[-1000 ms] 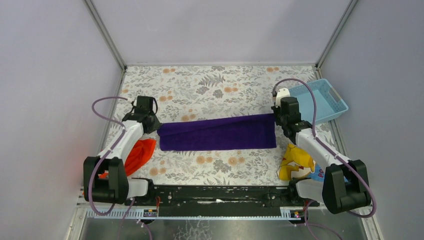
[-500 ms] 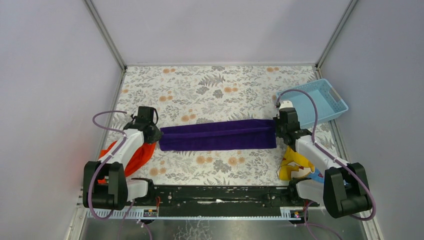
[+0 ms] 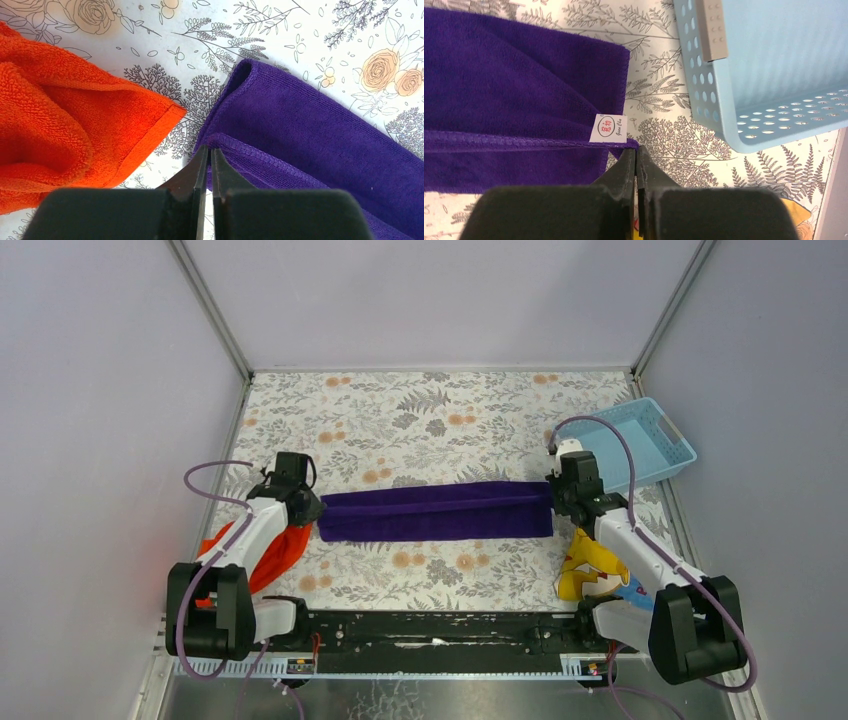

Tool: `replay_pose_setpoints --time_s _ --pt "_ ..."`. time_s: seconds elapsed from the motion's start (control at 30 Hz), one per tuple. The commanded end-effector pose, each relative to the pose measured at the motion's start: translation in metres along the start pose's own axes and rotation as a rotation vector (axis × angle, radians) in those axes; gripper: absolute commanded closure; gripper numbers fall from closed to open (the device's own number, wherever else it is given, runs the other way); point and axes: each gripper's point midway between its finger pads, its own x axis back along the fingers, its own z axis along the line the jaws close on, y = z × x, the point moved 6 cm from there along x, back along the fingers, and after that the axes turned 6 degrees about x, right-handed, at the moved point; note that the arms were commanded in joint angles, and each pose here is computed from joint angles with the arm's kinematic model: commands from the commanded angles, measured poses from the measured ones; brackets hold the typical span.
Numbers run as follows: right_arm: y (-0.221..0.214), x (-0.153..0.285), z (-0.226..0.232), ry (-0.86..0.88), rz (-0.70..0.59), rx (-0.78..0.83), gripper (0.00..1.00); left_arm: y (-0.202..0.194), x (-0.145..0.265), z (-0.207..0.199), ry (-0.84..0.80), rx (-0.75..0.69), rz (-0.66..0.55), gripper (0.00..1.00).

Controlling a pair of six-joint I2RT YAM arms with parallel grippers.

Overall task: Roll the towels
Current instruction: Fold the towel at the center of the board.

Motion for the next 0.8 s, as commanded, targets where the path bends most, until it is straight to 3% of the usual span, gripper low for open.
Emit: replay_pose_setpoints --time_s 0.0,0.3,0.77 --pt "-0.001 0.004 -0.007 0.0 0.016 0.094 1.0 0.018 -0.002 0.005 0.046 0.033 -0.103 1.0" --pt "-0.009 -0.013 0.003 0.074 0.087 0.159 1.0 0.035 -0.006 -0.012 0.016 0.02 -0.133 1.0" --pt "0.006 -0.004 -0.007 0.02 0.009 0.163 1.0 0.075 0.013 -0.039 -0.04 -0.056 -0.239 1.0"
